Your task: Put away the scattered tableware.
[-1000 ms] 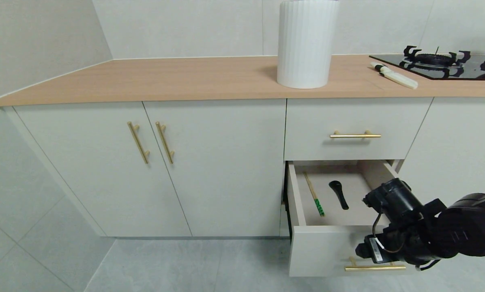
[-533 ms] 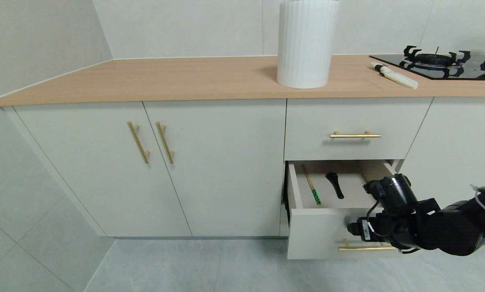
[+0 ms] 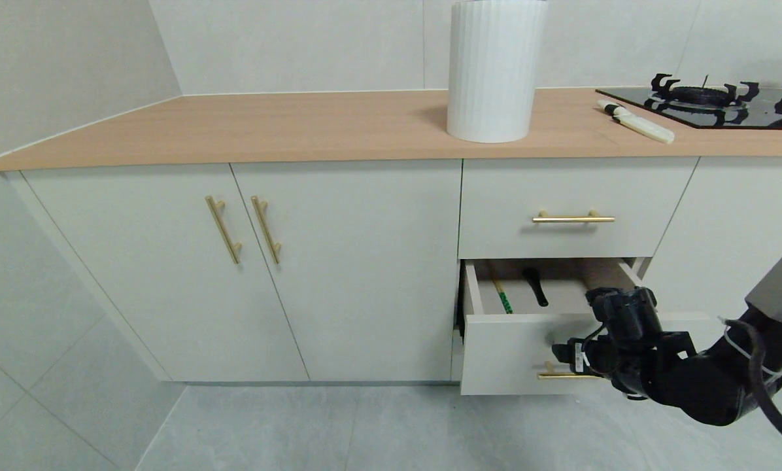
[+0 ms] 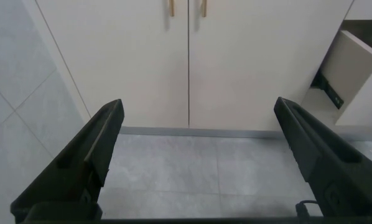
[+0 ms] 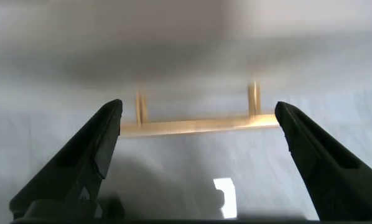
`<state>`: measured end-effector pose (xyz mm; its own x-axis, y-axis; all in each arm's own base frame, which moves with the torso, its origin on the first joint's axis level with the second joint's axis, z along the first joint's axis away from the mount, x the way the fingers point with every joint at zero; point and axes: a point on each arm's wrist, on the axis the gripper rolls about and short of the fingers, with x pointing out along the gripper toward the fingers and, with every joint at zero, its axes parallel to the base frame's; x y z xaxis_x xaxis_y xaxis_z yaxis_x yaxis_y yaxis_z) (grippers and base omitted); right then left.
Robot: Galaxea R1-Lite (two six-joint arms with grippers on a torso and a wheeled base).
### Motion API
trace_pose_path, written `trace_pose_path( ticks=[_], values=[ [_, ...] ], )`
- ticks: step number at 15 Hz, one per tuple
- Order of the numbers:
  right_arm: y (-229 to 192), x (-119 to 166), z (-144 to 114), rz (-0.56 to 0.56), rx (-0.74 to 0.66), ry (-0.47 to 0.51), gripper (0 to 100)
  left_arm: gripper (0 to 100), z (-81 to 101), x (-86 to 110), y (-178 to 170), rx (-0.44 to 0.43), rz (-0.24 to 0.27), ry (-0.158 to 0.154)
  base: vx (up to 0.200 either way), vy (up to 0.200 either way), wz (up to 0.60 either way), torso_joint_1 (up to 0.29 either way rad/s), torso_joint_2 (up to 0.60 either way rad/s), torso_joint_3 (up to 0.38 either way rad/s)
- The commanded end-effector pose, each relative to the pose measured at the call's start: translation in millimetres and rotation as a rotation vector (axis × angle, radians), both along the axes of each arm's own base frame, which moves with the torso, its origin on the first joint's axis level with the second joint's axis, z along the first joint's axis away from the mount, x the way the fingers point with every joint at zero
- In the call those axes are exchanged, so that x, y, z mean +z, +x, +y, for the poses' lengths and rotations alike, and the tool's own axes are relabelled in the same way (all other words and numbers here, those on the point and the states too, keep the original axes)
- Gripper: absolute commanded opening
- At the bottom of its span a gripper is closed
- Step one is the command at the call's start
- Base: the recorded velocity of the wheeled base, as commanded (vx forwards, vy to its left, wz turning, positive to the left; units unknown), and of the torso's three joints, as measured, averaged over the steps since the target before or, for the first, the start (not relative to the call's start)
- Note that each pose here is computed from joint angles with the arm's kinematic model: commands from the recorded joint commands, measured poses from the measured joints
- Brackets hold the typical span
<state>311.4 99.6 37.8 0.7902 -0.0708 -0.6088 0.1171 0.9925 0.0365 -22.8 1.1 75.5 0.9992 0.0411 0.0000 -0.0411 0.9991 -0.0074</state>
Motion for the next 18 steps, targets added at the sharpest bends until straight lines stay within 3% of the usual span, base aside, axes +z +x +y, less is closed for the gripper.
trace_pose_path(
  ticks=[1, 12, 18],
  values=[
    [9, -14, -2, -0.031, -0.029, 0.027, 100, 100, 0.0, 0.0, 0, 0.000, 0.000, 0.000, 0.000, 0.000, 0.00, 0.000, 0.00, 0.000],
    [61, -52, -8, -0.395, -0.116, 0.115, 100, 100, 0.0, 0.0, 0, 0.000, 0.000, 0.000, 0.000, 0.000, 0.00, 0.000, 0.00, 0.000],
    [86, -58, -23, -0.476, -0.190, 0.116, 100, 100, 0.0, 0.0, 0, 0.000, 0.000, 0.000, 0.000, 0.000, 0.00, 0.000, 0.00, 0.000]
  ],
)
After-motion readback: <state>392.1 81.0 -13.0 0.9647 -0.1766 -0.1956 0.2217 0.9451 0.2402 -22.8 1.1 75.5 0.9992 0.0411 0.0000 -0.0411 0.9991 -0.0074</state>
